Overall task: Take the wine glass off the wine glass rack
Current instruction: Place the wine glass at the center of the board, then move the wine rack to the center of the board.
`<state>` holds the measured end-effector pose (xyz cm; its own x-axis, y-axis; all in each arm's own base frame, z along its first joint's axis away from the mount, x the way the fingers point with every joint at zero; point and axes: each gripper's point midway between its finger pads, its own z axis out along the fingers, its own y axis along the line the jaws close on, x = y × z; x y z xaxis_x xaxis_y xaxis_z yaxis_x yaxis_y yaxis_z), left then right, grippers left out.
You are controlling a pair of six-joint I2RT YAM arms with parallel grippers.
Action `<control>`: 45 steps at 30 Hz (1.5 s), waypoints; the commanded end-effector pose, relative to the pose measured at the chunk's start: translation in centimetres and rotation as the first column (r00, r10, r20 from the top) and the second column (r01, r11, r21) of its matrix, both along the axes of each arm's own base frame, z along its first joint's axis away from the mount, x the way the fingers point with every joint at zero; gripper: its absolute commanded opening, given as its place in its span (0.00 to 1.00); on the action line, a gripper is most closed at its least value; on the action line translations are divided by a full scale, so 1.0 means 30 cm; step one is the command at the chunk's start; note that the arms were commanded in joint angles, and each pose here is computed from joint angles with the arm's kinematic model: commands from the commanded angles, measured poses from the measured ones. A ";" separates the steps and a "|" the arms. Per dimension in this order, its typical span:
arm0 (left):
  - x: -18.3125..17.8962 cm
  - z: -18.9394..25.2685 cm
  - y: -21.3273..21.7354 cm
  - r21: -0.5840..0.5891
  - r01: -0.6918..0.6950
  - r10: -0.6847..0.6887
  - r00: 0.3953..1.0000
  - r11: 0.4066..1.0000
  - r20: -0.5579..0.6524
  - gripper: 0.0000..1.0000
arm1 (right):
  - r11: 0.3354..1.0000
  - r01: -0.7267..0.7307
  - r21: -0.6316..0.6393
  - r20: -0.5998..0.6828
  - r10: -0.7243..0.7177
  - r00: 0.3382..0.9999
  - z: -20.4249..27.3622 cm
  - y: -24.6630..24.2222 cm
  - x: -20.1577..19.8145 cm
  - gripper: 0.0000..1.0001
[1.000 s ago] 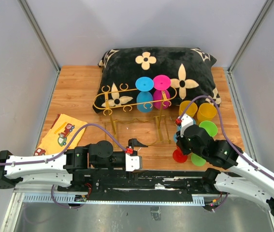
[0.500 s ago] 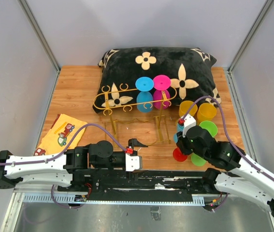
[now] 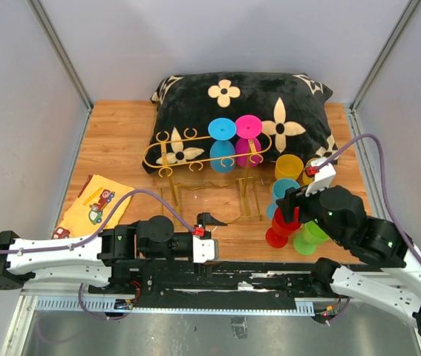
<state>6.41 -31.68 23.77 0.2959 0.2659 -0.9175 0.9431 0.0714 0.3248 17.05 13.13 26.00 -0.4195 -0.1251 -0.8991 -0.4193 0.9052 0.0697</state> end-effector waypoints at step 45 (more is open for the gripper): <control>0.000 0.087 -0.006 -0.087 -0.029 0.024 0.998 0.996 -0.060 1.00 | 0.983 0.176 -0.041 -0.030 -0.178 0.984 0.217 0.009 0.548 0.84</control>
<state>6.21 -31.66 23.64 0.2321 0.2640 -0.9362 0.9602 0.0913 0.2639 33.22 12.78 30.56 -0.5270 -0.0672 -0.8472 -0.1878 0.9814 0.0389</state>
